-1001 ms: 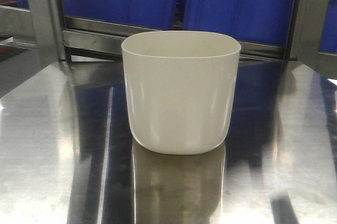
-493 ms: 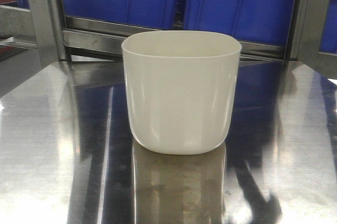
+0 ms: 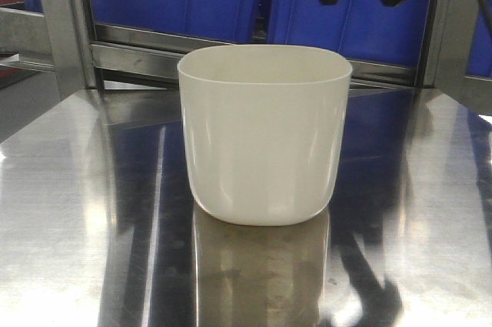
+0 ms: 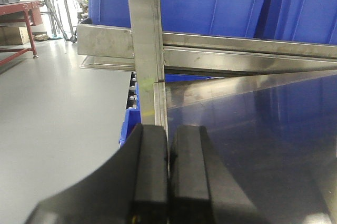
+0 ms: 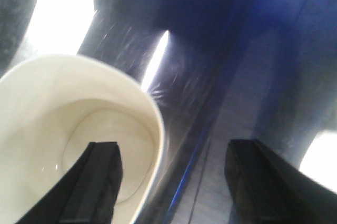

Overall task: Move white bin to right shelf second layer
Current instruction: 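Lower the right gripper into the white bin's rim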

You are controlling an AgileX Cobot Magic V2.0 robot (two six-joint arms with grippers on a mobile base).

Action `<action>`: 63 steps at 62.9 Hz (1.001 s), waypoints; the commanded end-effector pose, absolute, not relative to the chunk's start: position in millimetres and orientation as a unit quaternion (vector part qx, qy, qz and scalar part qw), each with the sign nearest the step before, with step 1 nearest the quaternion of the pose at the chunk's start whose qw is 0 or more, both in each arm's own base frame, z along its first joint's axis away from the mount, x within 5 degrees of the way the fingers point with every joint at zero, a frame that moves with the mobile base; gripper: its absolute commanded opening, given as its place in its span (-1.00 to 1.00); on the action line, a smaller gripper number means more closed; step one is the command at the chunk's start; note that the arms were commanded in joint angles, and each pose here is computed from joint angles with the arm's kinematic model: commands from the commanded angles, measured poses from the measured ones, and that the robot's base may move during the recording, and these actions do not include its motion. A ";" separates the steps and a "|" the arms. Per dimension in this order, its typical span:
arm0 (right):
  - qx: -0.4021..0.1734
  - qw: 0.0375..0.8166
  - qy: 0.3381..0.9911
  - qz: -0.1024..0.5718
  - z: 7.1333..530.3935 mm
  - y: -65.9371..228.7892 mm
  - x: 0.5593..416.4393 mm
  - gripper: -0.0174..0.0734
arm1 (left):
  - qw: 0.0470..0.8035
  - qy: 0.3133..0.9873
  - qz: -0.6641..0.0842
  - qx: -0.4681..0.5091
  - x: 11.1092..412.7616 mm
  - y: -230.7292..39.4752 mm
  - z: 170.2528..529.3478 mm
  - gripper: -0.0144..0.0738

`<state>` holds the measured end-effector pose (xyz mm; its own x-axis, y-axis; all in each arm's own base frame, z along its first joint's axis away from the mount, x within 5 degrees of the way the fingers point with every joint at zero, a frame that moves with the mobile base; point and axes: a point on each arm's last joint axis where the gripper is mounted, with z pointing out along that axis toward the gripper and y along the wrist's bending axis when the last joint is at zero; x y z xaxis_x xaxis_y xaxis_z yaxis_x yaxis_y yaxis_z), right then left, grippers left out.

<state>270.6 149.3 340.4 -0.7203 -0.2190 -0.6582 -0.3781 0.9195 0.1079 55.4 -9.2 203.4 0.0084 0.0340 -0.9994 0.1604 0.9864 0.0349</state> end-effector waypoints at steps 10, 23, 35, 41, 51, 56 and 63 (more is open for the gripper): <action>-0.163 0.344 0.916 0.128 348.0 154.5 273.9 0.57 | 0.728 0.681 -0.049 0.063 55.8 -9.0 199.4 -0.48; -0.161 0.321 0.925 0.127 335.9 158.8 279.7 0.57 | 0.728 0.681 -0.049 0.063 55.8 -9.0 199.4 -0.48; -0.160 0.308 0.930 0.125 325.2 162.8 286.0 0.57 | 0.728 0.681 -0.049 0.063 55.8 -9.0 199.4 -0.48; -0.160 0.303 0.931 0.124 319.3 164.9 289.8 0.57 | 0.728 0.681 -0.049 0.063 55.8 -9.0 199.4 -0.48; -0.160 0.295 0.934 0.121 308.7 168.8 296.7 0.57 | 0.728 0.681 -0.049 0.063 55.8 -9.0 199.4 -0.48; -0.159 0.292 0.935 0.121 304.2 170.4 299.4 0.57 | 0.728 0.681 -0.049 0.063 55.8 -9.0 199.4 -0.48; -0.159 0.283 0.938 0.119 296.9 172.5 302.9 0.57 | 0.728 0.681 -0.049 0.063 55.8 -9.0 199.4 -0.48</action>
